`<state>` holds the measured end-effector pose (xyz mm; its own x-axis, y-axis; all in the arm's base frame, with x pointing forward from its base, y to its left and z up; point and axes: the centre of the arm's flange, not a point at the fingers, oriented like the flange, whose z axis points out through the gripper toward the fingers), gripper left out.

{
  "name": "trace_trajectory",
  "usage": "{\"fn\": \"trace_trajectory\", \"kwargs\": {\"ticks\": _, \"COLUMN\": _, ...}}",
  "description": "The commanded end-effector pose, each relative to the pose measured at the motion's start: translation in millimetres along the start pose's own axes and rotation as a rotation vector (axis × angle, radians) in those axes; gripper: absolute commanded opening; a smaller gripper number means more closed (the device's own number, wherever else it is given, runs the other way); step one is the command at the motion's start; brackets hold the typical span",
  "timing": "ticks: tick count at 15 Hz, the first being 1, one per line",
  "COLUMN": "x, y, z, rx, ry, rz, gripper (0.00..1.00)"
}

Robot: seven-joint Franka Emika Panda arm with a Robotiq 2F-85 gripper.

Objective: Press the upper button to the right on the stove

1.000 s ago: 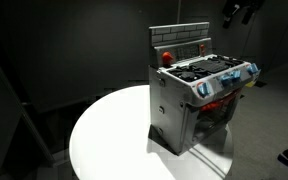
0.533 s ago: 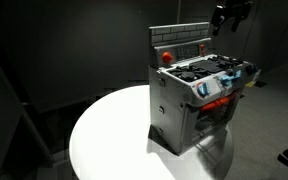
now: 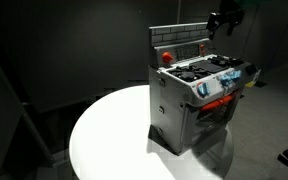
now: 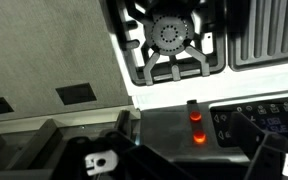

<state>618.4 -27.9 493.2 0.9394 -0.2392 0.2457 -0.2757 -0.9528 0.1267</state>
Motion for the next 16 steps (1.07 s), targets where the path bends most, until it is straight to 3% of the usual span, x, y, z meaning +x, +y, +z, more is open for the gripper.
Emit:
{"fn": "trace_trajectory", "kwargs": {"ticks": 1, "x": 0, "y": -1, "z": 2, "rx": -0.004, "ry": 0.003, "rz": 0.001, "gripper": 1.00}}
{"fn": "trace_trajectory", "kwargs": {"ticks": 16, "x": 28, "y": 2, "z": 53, "rx": -0.008, "ry": 0.024, "rz": 0.043, "gripper": 1.00}}
